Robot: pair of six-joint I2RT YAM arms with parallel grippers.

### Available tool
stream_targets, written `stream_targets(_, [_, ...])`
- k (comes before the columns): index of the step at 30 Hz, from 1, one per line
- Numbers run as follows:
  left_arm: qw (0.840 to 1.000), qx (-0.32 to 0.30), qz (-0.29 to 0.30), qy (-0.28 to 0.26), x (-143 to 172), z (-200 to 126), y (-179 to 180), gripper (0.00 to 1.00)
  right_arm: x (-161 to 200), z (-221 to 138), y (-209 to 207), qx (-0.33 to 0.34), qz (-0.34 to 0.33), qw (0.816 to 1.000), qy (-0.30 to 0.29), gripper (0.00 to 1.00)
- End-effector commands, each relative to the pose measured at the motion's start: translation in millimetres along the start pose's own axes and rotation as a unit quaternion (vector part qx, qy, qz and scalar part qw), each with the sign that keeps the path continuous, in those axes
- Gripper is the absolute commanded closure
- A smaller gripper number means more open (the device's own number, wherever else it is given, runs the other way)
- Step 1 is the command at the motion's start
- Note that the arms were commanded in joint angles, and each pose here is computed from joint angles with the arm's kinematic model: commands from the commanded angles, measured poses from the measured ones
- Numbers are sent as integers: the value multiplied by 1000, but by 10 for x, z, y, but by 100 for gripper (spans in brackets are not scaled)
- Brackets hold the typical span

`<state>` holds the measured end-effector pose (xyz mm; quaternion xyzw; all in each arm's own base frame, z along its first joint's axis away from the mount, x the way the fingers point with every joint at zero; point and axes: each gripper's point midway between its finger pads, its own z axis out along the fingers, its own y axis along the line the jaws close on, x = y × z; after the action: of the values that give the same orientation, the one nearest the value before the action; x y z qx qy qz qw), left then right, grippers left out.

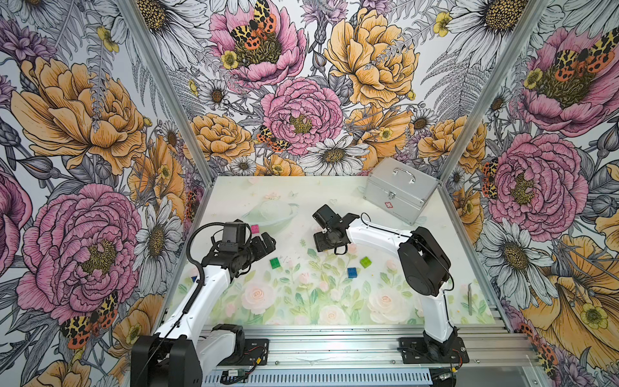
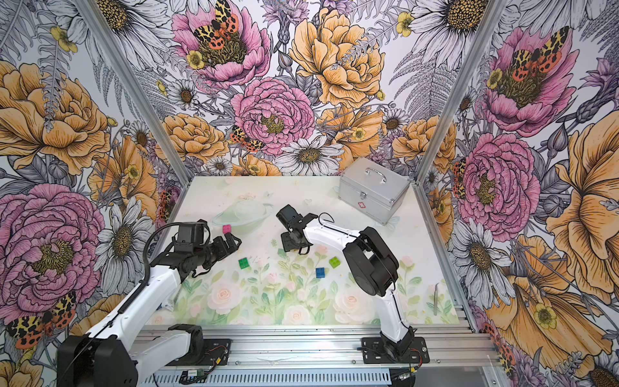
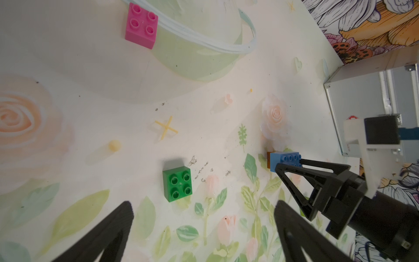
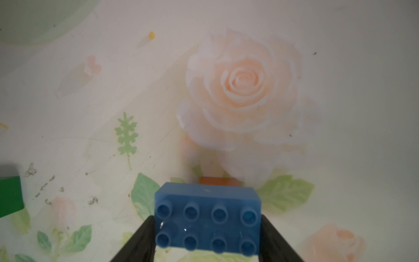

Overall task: Assemble the letter v with lego
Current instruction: Assemble the lego brick with the lego brick.

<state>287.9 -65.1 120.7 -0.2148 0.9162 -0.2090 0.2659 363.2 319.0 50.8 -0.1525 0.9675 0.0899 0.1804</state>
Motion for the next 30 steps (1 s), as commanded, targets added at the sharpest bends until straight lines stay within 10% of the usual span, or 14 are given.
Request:
stream_targets(1, [1000, 11, 13, -8, -26, -17, -16, 1, 175, 70, -85, -17, -16, 999, 32, 81])
stream_targets(30, [1000, 7, 13, -2, -9, 13, 1, 1, 495, 257, -256, -1, -14, 998, 66, 82])
